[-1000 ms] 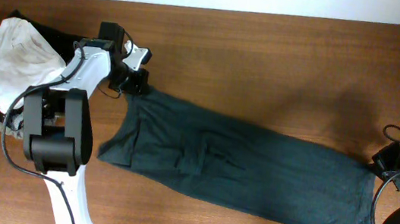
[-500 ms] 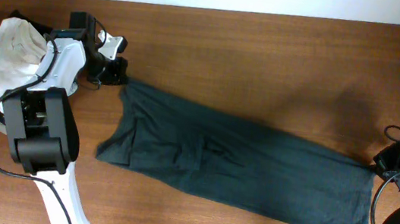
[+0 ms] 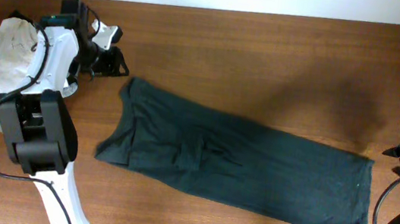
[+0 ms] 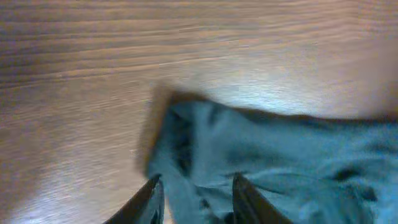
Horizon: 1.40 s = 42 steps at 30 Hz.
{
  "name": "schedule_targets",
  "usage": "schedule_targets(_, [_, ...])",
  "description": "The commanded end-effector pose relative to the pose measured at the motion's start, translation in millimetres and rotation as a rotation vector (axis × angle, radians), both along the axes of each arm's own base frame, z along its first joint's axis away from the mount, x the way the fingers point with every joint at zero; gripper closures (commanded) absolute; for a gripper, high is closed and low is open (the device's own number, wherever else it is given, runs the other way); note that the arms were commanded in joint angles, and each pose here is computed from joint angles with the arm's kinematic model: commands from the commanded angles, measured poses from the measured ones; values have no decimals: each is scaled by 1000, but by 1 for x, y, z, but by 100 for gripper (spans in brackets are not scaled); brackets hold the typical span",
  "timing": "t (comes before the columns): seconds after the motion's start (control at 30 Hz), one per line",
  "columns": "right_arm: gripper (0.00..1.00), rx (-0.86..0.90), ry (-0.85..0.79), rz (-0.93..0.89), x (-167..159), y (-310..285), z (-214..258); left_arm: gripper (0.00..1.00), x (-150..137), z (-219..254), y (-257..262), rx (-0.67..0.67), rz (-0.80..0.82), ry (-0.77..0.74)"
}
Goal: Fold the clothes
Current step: 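Stretch the folded strip taut between left and right grippers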
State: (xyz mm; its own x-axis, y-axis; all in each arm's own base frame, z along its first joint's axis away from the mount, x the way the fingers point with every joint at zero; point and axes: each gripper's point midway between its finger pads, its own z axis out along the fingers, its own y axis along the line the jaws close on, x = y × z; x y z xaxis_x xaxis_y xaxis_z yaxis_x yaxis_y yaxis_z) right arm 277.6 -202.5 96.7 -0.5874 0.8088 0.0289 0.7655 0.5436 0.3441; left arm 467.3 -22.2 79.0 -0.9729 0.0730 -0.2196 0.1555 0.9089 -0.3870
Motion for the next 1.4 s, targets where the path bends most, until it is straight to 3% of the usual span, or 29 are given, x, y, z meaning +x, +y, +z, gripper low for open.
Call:
schedule_targets(0.0, [73,54,-8,100,4,35,10,80,-16,9,-39,7,-190,-14])
schedule_targets(0.07, [76,49,70,135,-6,48,-8,89,-28,-1,-50,59,-233,31])
schedule_targets(0.13, [81,45,141,135,-18,58,-30,92,-41,-15,-66,62,-281,64])
schedule_targets(0.23, [88,60,161,112,-27,71,-60,93,-58,-47,-72,97,-310,106])
schedule_targets(0.37, [93,25,130,63,-25,76,-97,93,-61,-81,-72,99,-309,71])
schedule_targets(0.5, [96,-47,40,-8,-6,74,-121,93,-43,-102,-70,121,-250,-15])
schedule_targets(0.67, [96,-146,-172,-34,58,73,-124,91,9,-100,-59,151,-47,-165])
schedule_targets(0.77, [96,-165,-300,-2,94,78,-108,85,33,-89,-53,124,47,-238])
schedule_targets(0.83, [90,-126,-376,50,115,87,-89,76,39,-82,-49,106,78,-240])
schedule_targets(0.93, [71,-37,-499,180,131,100,-55,64,40,-70,-46,86,82,-215])
schedule_targets(1.1, [65,41,-606,313,122,101,14,46,43,-21,-45,50,21,-204])
schedule_targets(1.2, [57,-14,-565,336,100,85,42,40,43,13,-47,47,-1,-190])
schedule_targets(1.27, [34,-117,-439,264,75,47,41,38,40,44,-46,51,-4,-177])
schedule_targets(1.37, [20,-208,-352,271,57,14,19,35,34,68,-46,65,-53,-183])
